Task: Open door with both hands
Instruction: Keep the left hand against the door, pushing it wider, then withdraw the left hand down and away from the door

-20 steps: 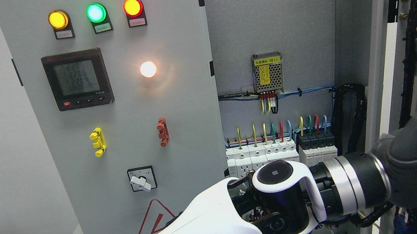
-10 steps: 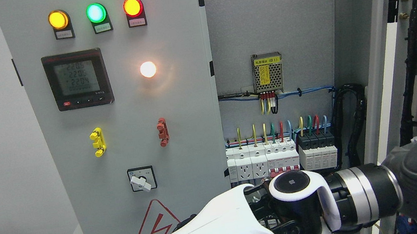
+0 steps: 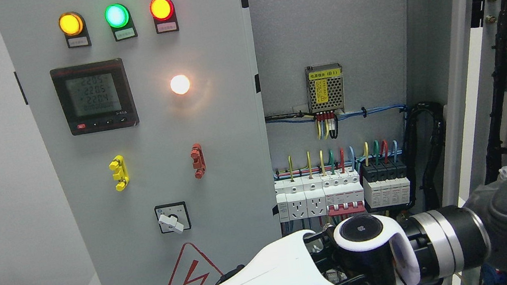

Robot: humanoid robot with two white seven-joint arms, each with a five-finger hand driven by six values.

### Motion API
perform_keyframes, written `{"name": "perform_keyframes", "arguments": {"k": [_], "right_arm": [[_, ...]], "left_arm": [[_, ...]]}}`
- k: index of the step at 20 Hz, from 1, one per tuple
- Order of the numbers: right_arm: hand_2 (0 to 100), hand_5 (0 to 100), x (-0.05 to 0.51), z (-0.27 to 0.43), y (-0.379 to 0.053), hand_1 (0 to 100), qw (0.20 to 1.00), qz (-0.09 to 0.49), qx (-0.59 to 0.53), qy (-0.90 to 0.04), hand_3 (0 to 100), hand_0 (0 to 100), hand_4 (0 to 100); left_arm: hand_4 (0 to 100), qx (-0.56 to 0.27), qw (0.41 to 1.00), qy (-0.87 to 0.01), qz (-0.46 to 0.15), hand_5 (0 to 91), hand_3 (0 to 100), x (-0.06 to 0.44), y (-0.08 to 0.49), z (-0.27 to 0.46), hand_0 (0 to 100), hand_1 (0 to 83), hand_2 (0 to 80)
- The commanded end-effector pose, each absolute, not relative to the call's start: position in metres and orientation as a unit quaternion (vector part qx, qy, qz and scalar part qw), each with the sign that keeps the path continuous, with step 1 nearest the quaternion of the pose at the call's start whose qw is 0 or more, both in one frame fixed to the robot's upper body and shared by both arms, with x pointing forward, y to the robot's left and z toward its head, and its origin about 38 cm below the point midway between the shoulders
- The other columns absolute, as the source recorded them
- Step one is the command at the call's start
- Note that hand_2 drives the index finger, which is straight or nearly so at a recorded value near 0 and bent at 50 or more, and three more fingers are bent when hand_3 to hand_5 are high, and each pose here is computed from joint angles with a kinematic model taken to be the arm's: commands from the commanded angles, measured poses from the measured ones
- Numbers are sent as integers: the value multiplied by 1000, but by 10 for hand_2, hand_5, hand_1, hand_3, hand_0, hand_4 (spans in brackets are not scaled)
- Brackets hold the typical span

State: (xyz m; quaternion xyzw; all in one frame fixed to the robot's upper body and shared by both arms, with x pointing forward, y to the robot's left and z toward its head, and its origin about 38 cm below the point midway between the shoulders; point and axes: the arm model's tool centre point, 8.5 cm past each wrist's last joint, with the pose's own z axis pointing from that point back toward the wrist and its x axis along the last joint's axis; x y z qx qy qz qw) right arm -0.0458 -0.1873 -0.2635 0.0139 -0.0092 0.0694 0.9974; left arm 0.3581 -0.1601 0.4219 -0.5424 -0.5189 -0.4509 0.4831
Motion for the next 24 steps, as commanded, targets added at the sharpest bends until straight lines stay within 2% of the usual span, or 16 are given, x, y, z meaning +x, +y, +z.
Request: {"name": "perform_keyframes", "arguments": {"k": [1,6,12,19,24], "right_arm": [[0,0,-46,-264,-187,0,997,69,14,-9,0,0,0],[0,0,-46,-264,-187,0,997,69,14,-9,0,0,0],[0,0,-46,-264,-187,0,997,69,14,-9,0,0,0],[0,0,-46,-264,-187,0,997,69,14,-9,0,0,0],[0,0,-46,-264,-187,0,997,69,14,-9,0,0,0]], "left_arm": [[43,-538,490,-513,-456,0,0,358,-163,415,0,0,0],[42,-542,478,-517,-459,0,0,356,-157,426,0,0,0],[42,-530,477,-538,-449,0,0,372,-121,438,0,0,0],[42,-501,512,-571,-401,0,0,414,-26,422,0,0,0],[42,-473,552,-575,-375,0,0,422,42,384,0,0,0]]}}
